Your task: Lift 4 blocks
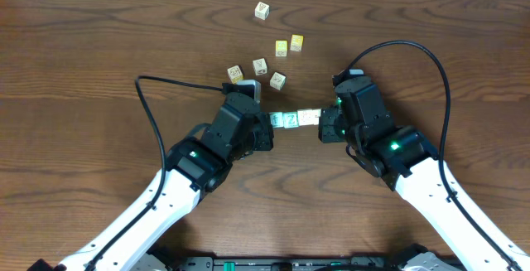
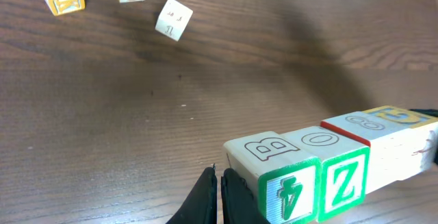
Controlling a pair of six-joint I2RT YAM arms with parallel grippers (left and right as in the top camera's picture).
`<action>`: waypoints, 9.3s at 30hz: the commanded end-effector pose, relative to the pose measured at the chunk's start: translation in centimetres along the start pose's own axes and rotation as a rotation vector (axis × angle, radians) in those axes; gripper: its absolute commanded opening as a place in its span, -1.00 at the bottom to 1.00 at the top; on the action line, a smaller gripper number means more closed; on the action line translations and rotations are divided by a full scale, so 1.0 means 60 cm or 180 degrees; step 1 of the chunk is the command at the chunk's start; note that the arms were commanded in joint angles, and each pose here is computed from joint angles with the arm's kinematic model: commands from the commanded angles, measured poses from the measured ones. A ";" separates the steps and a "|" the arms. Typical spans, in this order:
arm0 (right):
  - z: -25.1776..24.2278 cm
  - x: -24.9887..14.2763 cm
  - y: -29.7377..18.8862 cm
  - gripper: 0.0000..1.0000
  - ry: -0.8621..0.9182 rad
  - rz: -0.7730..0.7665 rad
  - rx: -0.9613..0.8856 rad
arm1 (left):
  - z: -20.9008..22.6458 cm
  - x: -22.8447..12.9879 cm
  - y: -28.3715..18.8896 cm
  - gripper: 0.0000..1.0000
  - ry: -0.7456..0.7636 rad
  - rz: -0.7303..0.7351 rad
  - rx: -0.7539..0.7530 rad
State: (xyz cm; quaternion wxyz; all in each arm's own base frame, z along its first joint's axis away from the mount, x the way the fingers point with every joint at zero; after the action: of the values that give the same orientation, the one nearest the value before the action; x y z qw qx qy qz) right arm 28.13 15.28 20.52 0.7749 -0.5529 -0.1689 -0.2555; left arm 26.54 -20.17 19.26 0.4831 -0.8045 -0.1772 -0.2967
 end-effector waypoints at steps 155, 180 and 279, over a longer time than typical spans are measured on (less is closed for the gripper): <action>0.093 -0.073 0.069 -0.97 -0.0279 0.0794 0.0672 | -0.092 -0.008 0.044 -0.86 0.0169 0.0287 -0.0733; 0.102 -0.078 0.065 -0.98 -0.0249 0.0880 0.0813 | -0.092 -0.008 0.044 -0.85 0.0168 0.0289 -0.0733; 0.108 -0.089 0.095 -0.98 -0.0080 0.1037 0.0850 | -0.088 -0.036 0.087 -0.85 0.0156 0.0492 -0.0663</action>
State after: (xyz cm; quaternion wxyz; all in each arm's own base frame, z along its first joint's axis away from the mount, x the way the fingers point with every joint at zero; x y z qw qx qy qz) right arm 30.50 17.01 13.64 0.7616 -0.5990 -0.1198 -0.2162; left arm 28.55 -20.38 12.05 0.5696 -0.7689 -0.1493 -0.2491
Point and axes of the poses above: each gripper's point midway between its finger pads, its own y axis out along the fingers, its own z axis along the line the jaws close on, x = y × z, the point moved 5 cm from there along -y, back along the fingers, and after that the axes turned 10 degrees about y, right-handed, at the moved point
